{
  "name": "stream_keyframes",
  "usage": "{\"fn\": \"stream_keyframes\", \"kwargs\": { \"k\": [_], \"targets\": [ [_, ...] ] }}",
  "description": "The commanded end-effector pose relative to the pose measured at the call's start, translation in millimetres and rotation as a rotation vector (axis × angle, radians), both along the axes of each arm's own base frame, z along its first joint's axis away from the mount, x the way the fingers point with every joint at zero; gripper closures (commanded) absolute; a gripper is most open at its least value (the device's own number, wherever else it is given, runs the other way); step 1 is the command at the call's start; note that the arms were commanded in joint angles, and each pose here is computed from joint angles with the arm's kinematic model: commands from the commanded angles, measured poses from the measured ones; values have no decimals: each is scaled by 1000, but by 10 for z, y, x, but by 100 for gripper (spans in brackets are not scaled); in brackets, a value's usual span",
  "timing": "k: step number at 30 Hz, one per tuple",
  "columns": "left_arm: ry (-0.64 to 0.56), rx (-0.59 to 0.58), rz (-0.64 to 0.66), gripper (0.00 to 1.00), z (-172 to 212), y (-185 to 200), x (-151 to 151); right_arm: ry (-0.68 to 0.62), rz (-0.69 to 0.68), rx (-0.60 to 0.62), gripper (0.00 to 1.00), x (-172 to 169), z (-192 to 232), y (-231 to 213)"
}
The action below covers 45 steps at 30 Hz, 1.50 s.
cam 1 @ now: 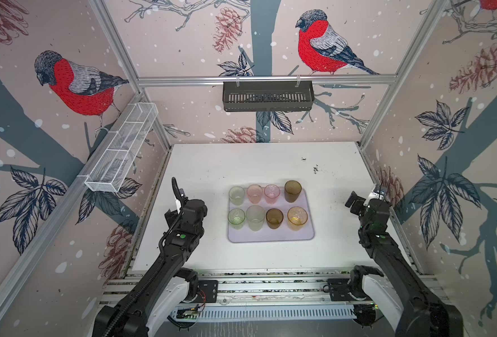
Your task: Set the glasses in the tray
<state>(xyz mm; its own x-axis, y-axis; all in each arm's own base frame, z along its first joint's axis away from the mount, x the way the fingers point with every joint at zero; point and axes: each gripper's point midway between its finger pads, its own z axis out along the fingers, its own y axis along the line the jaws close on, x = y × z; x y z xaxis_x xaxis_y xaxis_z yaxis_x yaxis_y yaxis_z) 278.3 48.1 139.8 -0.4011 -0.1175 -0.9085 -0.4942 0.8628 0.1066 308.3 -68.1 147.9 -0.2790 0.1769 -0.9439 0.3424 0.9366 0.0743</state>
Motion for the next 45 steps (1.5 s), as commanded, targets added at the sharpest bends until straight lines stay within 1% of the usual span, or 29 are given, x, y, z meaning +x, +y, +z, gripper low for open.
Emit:
{"fn": "stream_keyframes", "kwargs": {
  "k": [1, 5, 10, 12, 15, 18, 23, 24, 29, 32, 34, 36, 40, 43, 45],
  "targets": [
    [-181, 27, -26, 2, 239, -24, 163, -99, 41, -53, 0, 63, 156, 39],
    [-167, 41, -28, 2, 40, -11, 192, -118, 96, -40, 0, 91, 89, 134],
    [-167, 46, -9, 2, -129, 8, 263, -111, 93, -18, 0, 142, -38, 134],
    [-164, 54, 1, 2, -120, 13, 335, -99, 119, -24, 0, 196, -87, 172],
    [-184, 79, -23, 2, -75, -24, 458, -71, 113, 1, 0, 231, -207, 173],
    [-204, 84, -36, 2, -43, -45, 561, -98, 150, -29, 0, 311, -160, 256],
    [-228, 102, -61, 2, 2, -89, 763, -109, 147, -56, 0, 468, -104, 281],
    [-232, 109, -65, 2, 10, -93, 800, -95, 149, -54, 0, 502, -157, 292],
    [-264, 125, -69, 2, 54, -83, 953, -159, 151, -59, 0, 636, -70, 307],
    [-297, 126, -67, 2, 13, -49, 976, -181, 161, -57, 0, 663, -99, 330],
    [-255, 104, -82, 2, -52, -54, 1031, -192, 176, -69, 0, 649, -99, 364],
    [-282, 102, -82, 2, -28, -42, 994, -199, 180, -77, 0, 635, -117, 379],
    [-295, 79, -143, 2, -36, -92, 994, -194, 187, -110, 0, 641, -181, 446],
    [-294, 70, -153, 2, -42, -93, 1011, -210, 178, -115, 0, 604, -185, 443],
    [-305, 60, -193, 2, -45, -131, 1001, -210, 178, -117, 0, 606, -182, 445]
  ]
}}
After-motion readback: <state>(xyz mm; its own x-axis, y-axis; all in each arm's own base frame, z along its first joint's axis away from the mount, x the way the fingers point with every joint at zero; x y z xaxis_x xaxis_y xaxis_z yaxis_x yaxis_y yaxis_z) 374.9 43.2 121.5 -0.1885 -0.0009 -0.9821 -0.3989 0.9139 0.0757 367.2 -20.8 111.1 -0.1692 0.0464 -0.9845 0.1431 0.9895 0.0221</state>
